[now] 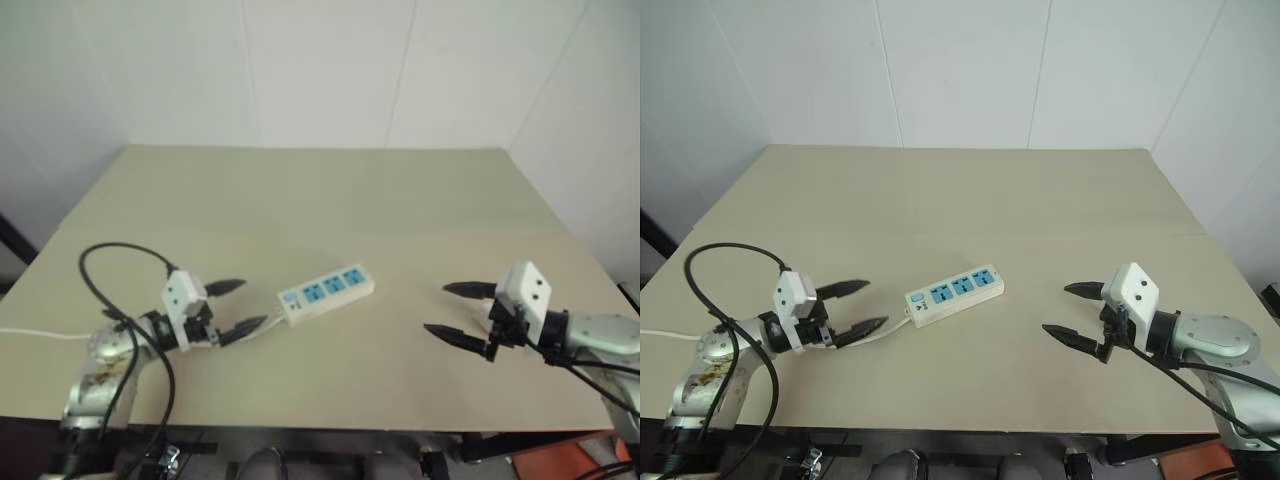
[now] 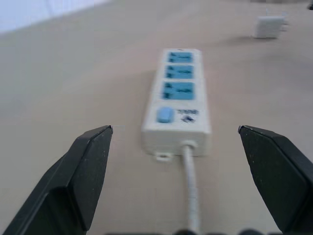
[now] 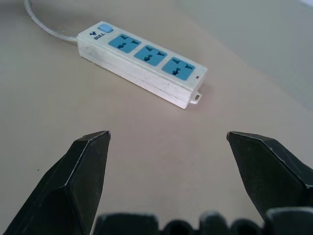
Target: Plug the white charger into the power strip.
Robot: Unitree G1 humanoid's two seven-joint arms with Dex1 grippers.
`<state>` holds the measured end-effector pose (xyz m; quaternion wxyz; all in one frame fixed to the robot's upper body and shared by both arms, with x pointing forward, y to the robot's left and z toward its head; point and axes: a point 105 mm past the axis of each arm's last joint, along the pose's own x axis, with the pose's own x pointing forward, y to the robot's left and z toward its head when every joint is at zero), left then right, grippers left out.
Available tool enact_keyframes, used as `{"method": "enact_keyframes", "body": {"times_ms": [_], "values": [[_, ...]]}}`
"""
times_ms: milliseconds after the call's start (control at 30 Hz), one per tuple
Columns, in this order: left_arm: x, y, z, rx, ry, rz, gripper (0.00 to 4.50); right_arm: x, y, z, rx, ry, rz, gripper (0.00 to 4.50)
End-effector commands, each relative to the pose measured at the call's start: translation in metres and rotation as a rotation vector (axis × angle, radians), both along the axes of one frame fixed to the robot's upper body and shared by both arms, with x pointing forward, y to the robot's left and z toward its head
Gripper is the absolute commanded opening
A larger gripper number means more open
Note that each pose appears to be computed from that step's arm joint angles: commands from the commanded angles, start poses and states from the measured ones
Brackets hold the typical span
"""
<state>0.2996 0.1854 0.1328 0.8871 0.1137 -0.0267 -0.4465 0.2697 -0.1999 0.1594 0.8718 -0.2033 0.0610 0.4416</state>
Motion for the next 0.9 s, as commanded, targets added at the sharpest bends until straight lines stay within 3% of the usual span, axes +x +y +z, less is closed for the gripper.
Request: {"method": "enact_keyframes", "body": {"times_ms": [33,400,900], "values": [[0.005,-0.001,0.011,-0.045,-0.095,-0.045,4.49,-0.002,0.002,0.017,0.016,-0.062,0.020,4.50],[0.035,-0.014,-0.025,-0.093,-0.068,-0.156,4.49,-0.018,0.013,0.031,0.013,-0.095,0.076,4.50],[0.032,-0.037,-0.046,-0.081,-0.010,-0.283,4.49,-0.030,0.015,0.021,-0.015,-0.077,0.058,4.50]]}}
